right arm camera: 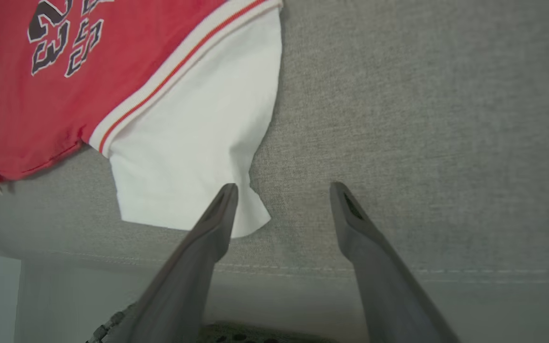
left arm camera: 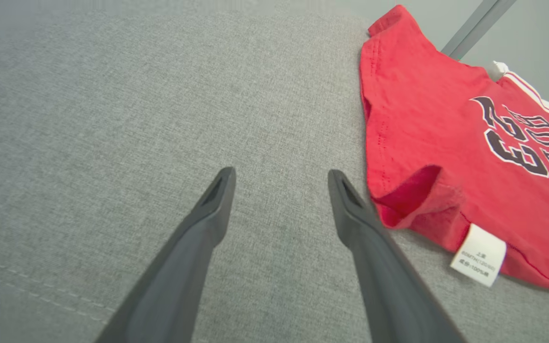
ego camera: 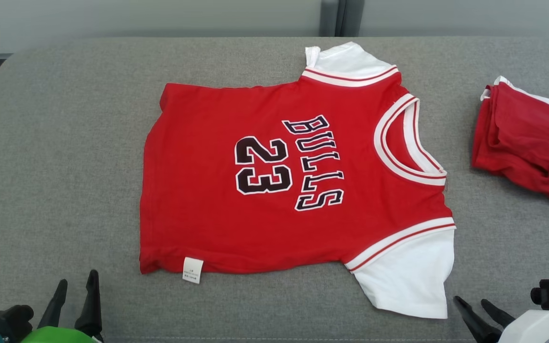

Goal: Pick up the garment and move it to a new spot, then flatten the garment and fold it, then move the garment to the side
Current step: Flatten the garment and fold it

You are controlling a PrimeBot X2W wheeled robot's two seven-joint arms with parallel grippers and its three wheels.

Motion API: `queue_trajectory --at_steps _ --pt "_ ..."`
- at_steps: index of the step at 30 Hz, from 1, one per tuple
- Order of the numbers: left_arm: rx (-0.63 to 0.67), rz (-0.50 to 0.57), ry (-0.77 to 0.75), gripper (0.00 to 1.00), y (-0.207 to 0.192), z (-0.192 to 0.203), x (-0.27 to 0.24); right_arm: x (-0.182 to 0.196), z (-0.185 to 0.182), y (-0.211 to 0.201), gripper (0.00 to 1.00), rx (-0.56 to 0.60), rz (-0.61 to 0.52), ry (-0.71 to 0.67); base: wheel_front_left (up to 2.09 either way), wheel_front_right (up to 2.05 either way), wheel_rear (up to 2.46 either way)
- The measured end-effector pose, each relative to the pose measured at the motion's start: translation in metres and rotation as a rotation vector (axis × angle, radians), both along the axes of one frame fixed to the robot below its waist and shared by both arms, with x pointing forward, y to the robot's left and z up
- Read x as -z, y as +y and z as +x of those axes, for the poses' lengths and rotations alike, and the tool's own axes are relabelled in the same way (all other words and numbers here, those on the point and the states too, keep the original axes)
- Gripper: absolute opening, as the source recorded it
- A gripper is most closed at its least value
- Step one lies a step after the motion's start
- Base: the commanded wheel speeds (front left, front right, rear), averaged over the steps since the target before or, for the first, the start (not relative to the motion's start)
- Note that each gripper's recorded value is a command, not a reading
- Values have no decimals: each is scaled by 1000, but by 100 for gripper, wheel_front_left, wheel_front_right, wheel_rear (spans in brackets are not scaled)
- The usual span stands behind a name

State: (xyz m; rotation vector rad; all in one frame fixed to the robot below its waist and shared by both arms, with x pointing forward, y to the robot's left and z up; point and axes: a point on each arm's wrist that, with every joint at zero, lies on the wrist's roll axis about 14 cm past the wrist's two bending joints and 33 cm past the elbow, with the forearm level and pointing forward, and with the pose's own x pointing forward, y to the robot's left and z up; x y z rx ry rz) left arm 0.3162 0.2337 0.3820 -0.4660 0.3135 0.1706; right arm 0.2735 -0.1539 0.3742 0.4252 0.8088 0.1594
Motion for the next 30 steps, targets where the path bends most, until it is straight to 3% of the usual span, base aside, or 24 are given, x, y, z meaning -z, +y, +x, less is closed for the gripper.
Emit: queue_trajectory --at_steps 4,10,20,30 --pt "-47 -7 -92 100 8 8 -25 -10 7 -11 100 7 -56 -72 0 0 0" --pt "-85 54 -231 100 27 14 -68 -57 42 -42 100 82 -186 -346 0 0 0" --pt "-69 96 -323 100 21 -1 -96 -118 58 -42 100 76 -306 -681 0 0 0" --pt "14 72 -341 100 -9 -9 -99 -126 51 -29 100 4 -400 -792 0 0 0"
